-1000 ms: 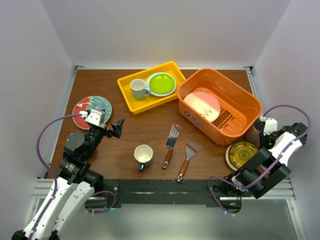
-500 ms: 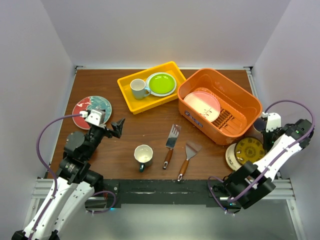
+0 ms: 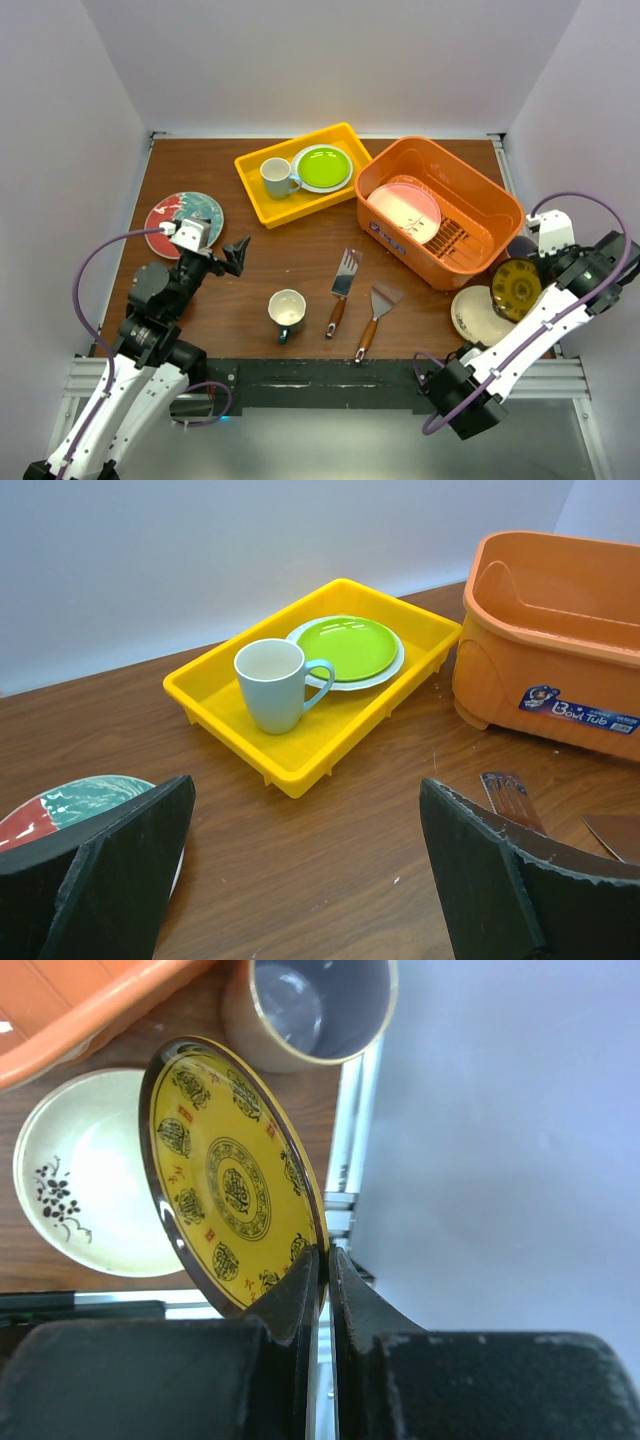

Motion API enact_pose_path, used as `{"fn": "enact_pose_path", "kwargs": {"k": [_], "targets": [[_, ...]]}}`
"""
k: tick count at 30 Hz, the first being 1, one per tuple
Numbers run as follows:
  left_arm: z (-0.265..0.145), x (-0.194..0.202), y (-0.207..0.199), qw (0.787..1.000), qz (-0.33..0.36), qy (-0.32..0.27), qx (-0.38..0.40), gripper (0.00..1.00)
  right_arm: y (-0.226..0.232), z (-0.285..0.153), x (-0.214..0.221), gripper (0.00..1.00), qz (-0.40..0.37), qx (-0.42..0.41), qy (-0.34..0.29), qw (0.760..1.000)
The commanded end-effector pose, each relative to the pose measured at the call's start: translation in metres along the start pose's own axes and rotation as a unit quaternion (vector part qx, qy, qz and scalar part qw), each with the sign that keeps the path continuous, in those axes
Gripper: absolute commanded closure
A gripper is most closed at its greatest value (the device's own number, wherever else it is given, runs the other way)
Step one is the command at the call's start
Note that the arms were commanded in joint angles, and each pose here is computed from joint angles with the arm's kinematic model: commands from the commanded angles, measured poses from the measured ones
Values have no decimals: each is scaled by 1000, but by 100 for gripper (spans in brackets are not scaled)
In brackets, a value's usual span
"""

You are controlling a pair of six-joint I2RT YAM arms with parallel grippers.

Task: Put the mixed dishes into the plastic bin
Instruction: Pick up the plate from the corner of the board.

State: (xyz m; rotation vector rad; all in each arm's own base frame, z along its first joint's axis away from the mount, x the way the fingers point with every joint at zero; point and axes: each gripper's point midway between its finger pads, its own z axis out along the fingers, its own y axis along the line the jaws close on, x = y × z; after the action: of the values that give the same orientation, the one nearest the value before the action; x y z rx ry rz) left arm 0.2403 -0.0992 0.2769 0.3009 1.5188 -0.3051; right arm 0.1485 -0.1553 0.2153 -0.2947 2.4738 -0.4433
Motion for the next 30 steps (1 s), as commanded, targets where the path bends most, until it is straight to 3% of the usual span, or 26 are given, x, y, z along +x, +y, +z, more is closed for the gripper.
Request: {"fn": "enact_pose_path", "kwargs": {"k": [1,14,30], "targets": [[2,-10,-3,1000,-5,-19,5,0,-17,-33,-20,100,-31,49,-22,998],[13,-11,-29,997,-43,3,70,0,-38,-95,-83,100,-73,89,-111,987],[37,-37,-90,964,-134,15,230,0,-13,-117,-143,100,-82,-14,-236,968]]}}
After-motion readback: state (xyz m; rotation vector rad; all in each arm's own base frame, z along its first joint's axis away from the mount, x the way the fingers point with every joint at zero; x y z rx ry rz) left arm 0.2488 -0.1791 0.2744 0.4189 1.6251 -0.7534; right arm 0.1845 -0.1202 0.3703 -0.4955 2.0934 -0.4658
